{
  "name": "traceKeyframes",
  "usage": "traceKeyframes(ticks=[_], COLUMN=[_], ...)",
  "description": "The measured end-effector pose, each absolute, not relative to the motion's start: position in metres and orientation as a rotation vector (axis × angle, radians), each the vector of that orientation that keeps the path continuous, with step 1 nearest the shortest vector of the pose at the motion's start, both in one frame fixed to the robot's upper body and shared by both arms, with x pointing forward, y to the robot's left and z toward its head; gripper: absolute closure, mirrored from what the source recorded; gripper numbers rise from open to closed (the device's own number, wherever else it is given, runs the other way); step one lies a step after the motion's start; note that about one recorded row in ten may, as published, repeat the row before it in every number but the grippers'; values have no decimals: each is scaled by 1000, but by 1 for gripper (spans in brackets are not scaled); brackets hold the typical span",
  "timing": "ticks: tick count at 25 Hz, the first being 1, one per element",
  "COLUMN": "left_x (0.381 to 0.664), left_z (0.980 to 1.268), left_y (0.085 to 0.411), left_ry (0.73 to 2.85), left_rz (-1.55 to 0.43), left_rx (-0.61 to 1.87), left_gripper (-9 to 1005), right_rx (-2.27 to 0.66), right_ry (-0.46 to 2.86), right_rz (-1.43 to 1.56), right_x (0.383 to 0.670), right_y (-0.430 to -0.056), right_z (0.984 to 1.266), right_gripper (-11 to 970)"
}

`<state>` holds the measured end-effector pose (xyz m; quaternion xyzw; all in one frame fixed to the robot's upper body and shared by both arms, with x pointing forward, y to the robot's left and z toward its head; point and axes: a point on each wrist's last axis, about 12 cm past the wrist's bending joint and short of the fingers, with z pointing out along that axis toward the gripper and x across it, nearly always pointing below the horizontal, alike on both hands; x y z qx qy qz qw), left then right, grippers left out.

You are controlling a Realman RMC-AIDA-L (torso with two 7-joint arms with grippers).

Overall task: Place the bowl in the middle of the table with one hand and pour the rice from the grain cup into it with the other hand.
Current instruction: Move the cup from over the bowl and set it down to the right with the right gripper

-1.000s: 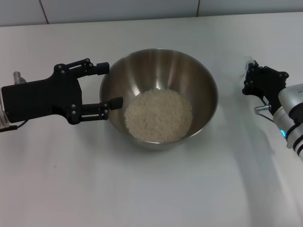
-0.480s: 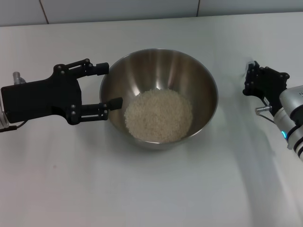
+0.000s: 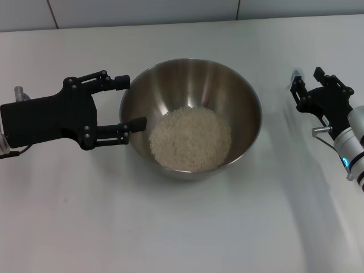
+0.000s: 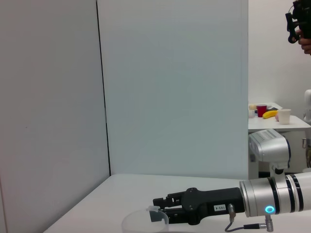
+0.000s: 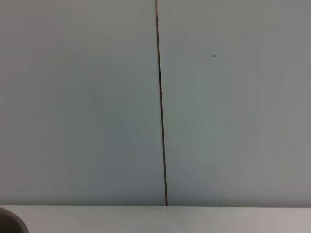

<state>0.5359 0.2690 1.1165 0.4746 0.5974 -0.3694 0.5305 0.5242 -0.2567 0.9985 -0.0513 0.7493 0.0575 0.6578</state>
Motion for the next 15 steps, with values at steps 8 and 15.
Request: traceKeyframes(ticks=[8, 15], left_x=[537, 537], left_z=[1117, 1117], left_y=[268, 268], left_ry=[1422, 1422], left_rz=[-883, -883], left_rx=[1136, 1137], left_gripper=[167, 167], right_rx=[-119, -113], right_ry=[1701, 1707], right_rz=[124, 122], right_x=[523, 521], right_y=[-258, -259], right_z=[998, 996], right_gripper=[433, 299])
